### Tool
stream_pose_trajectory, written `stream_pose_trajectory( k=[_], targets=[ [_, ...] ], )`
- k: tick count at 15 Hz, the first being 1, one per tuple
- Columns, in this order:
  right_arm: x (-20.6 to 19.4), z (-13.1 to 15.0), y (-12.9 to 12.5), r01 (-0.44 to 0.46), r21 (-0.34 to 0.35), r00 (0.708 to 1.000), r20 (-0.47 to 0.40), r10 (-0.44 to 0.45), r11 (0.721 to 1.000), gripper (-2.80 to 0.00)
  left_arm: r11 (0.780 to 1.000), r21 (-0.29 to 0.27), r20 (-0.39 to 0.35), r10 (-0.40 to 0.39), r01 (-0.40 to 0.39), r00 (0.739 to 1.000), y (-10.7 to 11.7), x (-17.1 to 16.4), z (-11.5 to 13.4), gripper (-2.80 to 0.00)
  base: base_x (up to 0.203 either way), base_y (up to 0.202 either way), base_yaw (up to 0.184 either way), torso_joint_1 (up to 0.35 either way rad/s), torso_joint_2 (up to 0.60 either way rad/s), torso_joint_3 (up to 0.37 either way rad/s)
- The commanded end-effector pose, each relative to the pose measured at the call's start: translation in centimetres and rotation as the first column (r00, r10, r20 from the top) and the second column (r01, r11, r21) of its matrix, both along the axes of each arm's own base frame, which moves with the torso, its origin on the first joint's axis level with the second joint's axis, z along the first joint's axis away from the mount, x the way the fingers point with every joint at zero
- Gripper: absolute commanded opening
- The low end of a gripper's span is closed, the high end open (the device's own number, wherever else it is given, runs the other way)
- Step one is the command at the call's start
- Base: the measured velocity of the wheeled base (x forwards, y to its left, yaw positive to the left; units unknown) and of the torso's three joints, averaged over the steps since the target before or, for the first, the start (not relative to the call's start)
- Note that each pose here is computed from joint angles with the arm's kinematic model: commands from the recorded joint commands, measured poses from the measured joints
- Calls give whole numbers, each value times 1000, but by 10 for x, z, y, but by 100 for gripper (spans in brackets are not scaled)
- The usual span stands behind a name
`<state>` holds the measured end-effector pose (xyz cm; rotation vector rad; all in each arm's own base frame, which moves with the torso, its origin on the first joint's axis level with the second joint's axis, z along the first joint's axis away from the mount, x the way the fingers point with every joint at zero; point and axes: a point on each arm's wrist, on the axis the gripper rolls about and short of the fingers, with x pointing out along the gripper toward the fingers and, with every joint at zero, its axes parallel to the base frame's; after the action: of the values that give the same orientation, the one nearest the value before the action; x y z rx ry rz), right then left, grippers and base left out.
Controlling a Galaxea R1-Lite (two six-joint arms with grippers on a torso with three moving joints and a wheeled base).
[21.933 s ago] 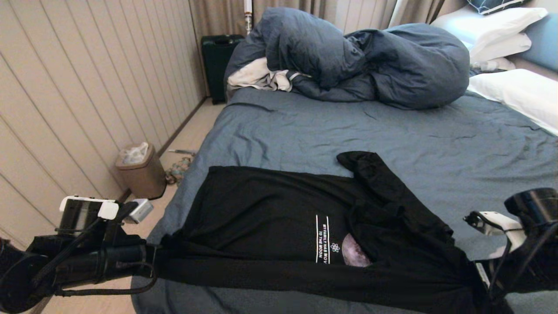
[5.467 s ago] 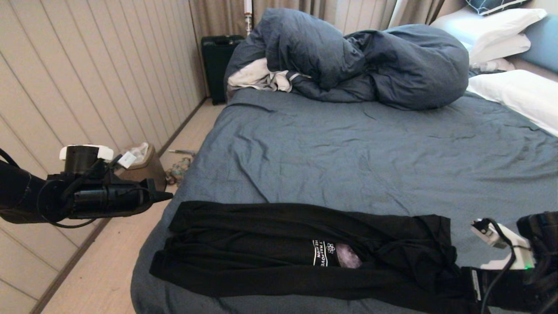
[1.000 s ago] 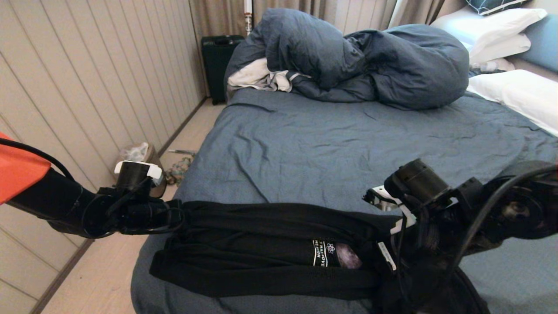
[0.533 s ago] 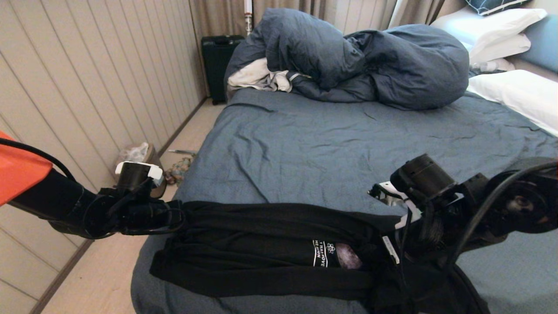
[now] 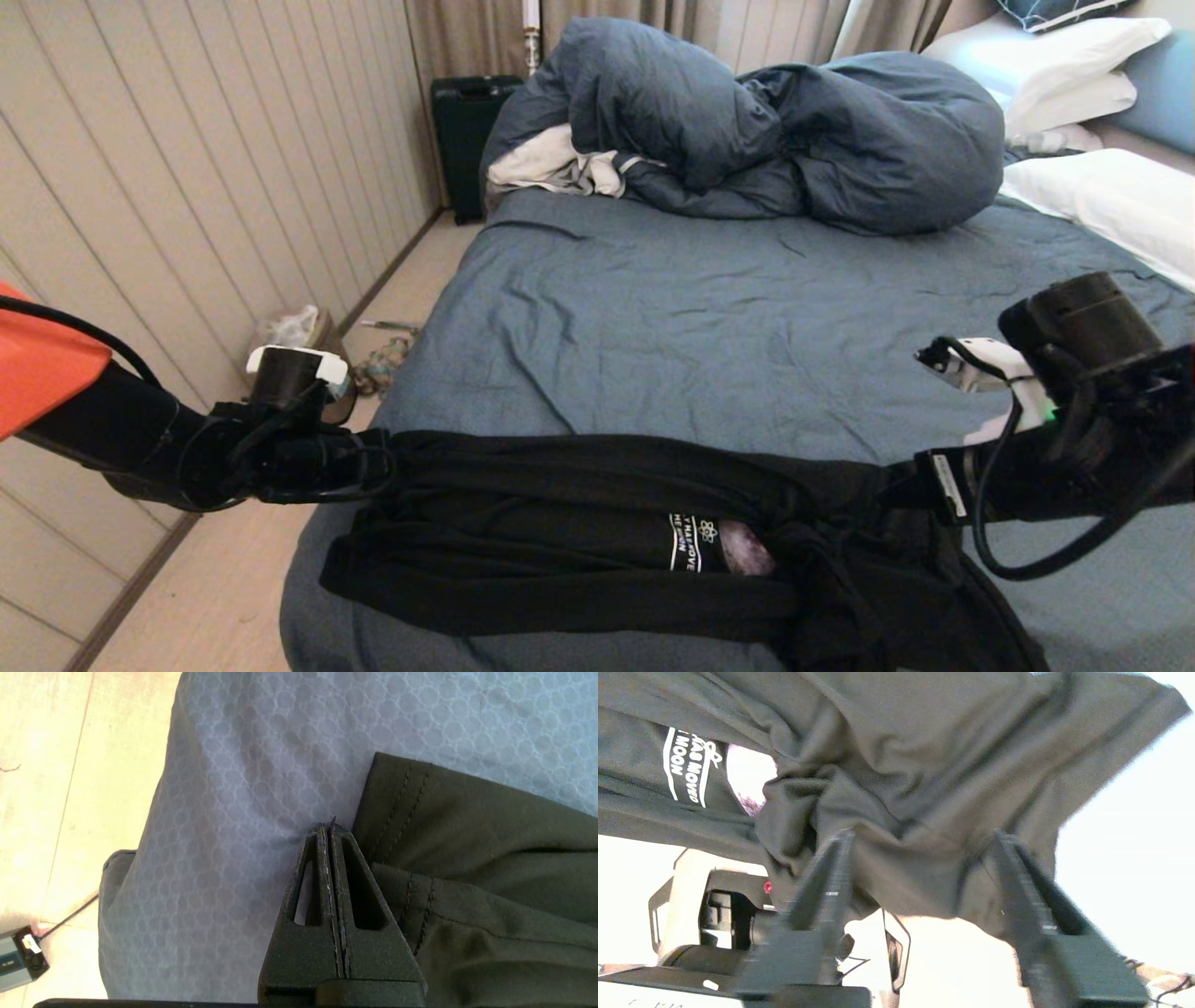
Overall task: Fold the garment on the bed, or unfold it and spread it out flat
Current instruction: Fold the black T-shirt
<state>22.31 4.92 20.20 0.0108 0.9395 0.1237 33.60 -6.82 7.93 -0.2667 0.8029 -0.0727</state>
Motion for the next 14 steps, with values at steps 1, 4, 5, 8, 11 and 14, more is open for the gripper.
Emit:
stream_pose_trajectory(
  k=[1, 4, 5, 8, 11, 14],
  targets=[
    [-9, 4, -4, 14, 7, 1000, 20, -14, 1000, -280, 1000, -9, 20, -1, 1, 1000, 1, -3, 8, -280, 0, 0, 0, 0, 0, 0],
    [-9, -7, -4, 14, -7, 1000, -13, -14, 1000, -280, 996, -69, 49, -58, 61, 997, 2, -19, 25, -280, 0, 0, 0, 0, 0, 0],
    [-4, -11, -3, 11, -10, 1000, -23, -11, 1000, -280, 988, -113, 46, -102, 107, 994, 3, -22, 27, -280, 0, 0, 0, 0, 0, 0],
    [-3, -35, -3, 11, -10, 999, -40, -11, 1000, -280, 974, -166, 47, -146, 152, 988, 10, -26, 29, -280, 0, 0, 0, 0, 0, 0],
    [-16, -54, -7, 17, -14, 1000, 24, -17, 1000, 0, 974, -165, 34, -151, 154, 988, 10, -26, 25, -280, 0, 0, 0, 0, 0, 0],
    [-20, -60, -7, 13, -22, 1000, 22, -12, 1000, 0, 974, -165, 18, -153, 154, 988, 10, -25, 21, -280, 0, 0, 0, 0, 0, 0]
  ],
)
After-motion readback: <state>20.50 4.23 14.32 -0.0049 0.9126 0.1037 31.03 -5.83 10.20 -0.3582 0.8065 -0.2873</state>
